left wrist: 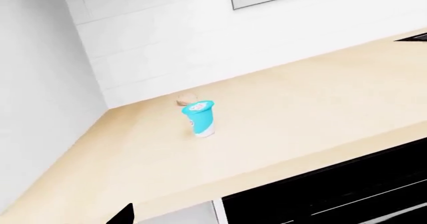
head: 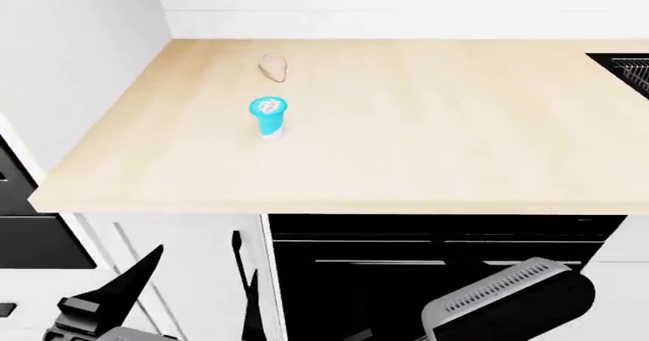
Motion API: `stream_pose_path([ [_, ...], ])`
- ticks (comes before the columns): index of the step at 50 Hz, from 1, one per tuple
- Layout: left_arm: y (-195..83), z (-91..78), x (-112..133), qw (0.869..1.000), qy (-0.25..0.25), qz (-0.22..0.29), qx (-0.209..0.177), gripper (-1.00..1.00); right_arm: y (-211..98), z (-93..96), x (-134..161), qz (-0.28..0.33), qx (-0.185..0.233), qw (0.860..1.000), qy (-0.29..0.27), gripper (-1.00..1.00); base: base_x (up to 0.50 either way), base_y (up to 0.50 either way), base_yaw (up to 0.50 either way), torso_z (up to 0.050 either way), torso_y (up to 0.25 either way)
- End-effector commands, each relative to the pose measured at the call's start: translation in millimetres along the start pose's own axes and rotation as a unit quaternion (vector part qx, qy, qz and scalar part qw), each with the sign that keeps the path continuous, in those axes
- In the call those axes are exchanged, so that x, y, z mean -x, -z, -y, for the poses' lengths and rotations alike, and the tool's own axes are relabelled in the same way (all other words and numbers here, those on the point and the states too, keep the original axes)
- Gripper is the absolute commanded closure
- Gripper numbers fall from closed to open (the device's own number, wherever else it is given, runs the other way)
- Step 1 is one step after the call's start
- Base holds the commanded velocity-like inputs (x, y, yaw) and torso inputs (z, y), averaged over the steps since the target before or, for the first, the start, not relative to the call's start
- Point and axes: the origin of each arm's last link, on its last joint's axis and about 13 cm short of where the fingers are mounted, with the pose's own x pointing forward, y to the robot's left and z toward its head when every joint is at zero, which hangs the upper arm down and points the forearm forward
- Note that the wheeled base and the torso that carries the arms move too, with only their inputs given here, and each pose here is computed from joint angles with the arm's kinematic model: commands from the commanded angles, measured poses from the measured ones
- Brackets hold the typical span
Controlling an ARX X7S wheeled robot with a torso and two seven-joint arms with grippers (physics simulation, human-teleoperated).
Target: Pick the jam and jello cup from the counter and place them in the cabinets closest to them.
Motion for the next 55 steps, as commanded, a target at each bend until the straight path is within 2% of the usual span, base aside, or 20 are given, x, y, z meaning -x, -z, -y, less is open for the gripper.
stream_pose_path([
  [1, 0.3, 0.3, 0.2, 1.000, 0.000, -0.001, 0.000, -1.00, 0.3, -0.6, 0.2, -0.002, -0.002, 1.000, 0.000, -1.00, 0.00, 0.50, 0.00, 0.000, 0.000],
  [20, 0.1, 1.2, -0.3, 1.000, 0.001, -0.002, 0.000, -1.00, 0.8, -0.9, 0.8, -0.005, -0.007, 1.000, 0.000, -1.00, 0.00, 0.50, 0.00, 0.000, 0.000],
  [29, -0.3, 1.1, -0.7, 1.000, 0.001, -0.001, 0.000, -1.00, -1.8, -0.8, 2.1, -0.007, -0.025, 1.000, -0.007, -1.00, 0.02, 0.00, 0.00, 0.000, 0.000],
  [55, 0.1, 0.6, 0.1, 1.000, 0.000, -0.001, 0.001, -1.00, -2.1, -1.3, 2.7, -0.001, -0.028, 1.000, -0.014, -1.00, 0.49, 0.00, 0.00, 0.000, 0.000],
])
